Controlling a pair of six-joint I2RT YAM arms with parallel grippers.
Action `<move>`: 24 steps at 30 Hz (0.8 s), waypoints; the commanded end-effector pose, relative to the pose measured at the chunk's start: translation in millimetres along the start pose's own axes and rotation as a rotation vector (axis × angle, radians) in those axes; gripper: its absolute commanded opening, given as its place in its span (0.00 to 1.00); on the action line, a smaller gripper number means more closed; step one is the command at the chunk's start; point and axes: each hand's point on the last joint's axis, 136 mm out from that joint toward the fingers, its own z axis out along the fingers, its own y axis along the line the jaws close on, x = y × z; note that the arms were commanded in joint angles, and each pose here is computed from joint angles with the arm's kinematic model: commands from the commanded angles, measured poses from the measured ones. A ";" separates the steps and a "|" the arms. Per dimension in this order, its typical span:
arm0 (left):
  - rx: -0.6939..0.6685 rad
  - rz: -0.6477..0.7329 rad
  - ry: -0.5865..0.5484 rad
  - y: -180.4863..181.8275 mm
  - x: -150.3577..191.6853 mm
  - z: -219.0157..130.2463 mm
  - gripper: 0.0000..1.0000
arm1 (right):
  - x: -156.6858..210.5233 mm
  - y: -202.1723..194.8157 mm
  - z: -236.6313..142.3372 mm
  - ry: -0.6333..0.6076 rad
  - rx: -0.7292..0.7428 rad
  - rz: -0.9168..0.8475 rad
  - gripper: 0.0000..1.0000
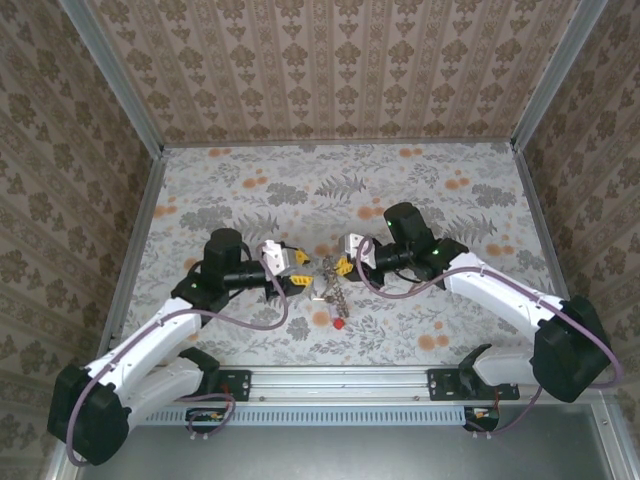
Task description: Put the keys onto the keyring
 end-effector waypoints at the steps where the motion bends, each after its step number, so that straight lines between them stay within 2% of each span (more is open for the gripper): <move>1: 0.016 -0.068 0.004 -0.1 2.4 1.5 0.51 | -9.0 4.6 -16.6 0.075 0.006 -0.137 0.00; 6: 0.084 -0.090 -0.016 3.9 -6.0 19.8 0.50 | -16.0 3.8 -22.3 0.095 0.017 -0.183 0.00; 12: 0.167 -0.023 -0.036 -4.2 -15.1 41.8 0.44 | -20.1 3.8 -22.1 0.094 0.004 -0.198 0.00; 16: 0.186 0.027 -0.055 -7.8 -19.5 44.4 0.33 | -22.2 4.7 -21.7 0.089 -0.001 -0.207 0.00; 20: 0.192 0.060 -0.050 -8.7 -21.2 45.7 0.28 | -22.7 5.6 -21.3 0.087 -0.007 -0.213 0.00; 23: 0.196 0.070 -0.053 -7.6 -24.4 46.6 0.18 | -21.0 7.0 -19.6 0.099 -0.014 -0.225 0.00; 24: 0.200 0.074 -0.054 -8.0 -24.8 46.7 0.12 | -20.8 7.4 -19.4 0.103 -0.016 -0.233 0.00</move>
